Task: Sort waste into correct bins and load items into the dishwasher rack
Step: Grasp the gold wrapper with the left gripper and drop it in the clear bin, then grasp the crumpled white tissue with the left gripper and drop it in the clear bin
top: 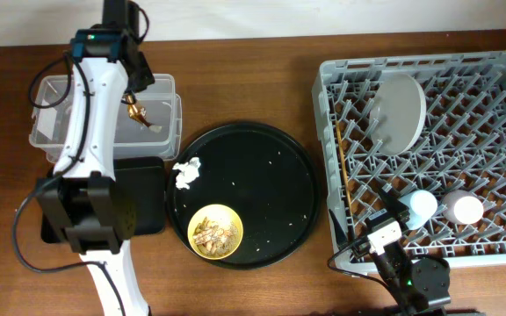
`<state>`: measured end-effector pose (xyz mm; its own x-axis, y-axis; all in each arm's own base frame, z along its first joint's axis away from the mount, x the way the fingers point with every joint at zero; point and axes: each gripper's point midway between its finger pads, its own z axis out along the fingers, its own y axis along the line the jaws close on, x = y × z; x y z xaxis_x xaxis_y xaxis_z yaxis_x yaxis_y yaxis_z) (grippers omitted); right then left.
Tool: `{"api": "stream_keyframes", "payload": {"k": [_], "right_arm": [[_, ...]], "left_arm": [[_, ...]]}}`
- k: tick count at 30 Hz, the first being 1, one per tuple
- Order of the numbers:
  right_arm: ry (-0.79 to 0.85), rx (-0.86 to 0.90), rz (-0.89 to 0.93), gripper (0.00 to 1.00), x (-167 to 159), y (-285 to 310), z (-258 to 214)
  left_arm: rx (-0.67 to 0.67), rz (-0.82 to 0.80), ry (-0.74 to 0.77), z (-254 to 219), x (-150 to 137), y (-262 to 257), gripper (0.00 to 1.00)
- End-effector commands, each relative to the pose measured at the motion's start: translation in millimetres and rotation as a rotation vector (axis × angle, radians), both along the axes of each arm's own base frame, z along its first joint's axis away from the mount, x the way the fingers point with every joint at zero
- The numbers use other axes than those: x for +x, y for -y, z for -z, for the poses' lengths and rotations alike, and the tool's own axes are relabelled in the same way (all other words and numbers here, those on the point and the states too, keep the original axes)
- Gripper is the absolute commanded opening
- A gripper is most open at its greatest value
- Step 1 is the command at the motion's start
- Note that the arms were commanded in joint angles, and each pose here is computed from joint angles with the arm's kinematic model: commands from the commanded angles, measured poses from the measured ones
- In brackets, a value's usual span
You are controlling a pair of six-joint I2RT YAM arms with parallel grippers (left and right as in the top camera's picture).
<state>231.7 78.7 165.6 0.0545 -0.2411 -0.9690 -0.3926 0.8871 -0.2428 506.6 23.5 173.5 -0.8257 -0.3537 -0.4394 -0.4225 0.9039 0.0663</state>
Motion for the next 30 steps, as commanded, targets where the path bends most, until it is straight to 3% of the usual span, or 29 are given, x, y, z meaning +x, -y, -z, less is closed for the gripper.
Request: {"api": "stream_keyframes", "payload": {"k": [1,3,7,10,13,16,21,26,30], "right_arm": [[-0.008,0.014,-0.003,0.98,-0.1,-0.1,2.7],[-0.008,0.014,-0.003,0.98,-0.1,-0.1,2.7],[-0.008,0.014,-0.003,0.98,-0.1,-0.1,2.7],[-0.008,0.014,-0.003,0.98,-0.1,-0.1,2.7],[-0.008,0.014,-0.003,0.98,-0.1,-0.1,2.6],[-0.008,0.014,-0.003,0.98,-0.1,-0.1,2.7],[-0.008,0.014,-0.003,0.98,-0.1,-0.1,2.7],[-0.008,0.014,-0.002,0.98,-0.1,0.0,2.6],[-0.008,0.014,-0.003,0.98,-0.1,-0.1,2.7]], "left_arm": [[-0.074,0.117,-0.016,-7.4,-1.0,14.5,0.47],[-0.103,0.145,-0.039,-30.0,-20.3,27.4,0.57],[-0.149,0.285,-0.291,-27.7,-94.1,90.7,0.57],[-0.007,0.363,-0.411,0.0,-119.6,119.5,0.57],[0.127,0.295,-0.504,46.9,-144.6,127.6,0.58],[0.132,0.259,-0.533,96.1,-152.2,121.2,0.58],[0.158,0.067,-0.55,131.1,-164.9,82.6,0.58],[0.008,0.062,-0.513,166.5,-163.3,101.9,0.59],[-0.008,0.1,-0.532,165.2,-167.6,110.6,0.41]]}}
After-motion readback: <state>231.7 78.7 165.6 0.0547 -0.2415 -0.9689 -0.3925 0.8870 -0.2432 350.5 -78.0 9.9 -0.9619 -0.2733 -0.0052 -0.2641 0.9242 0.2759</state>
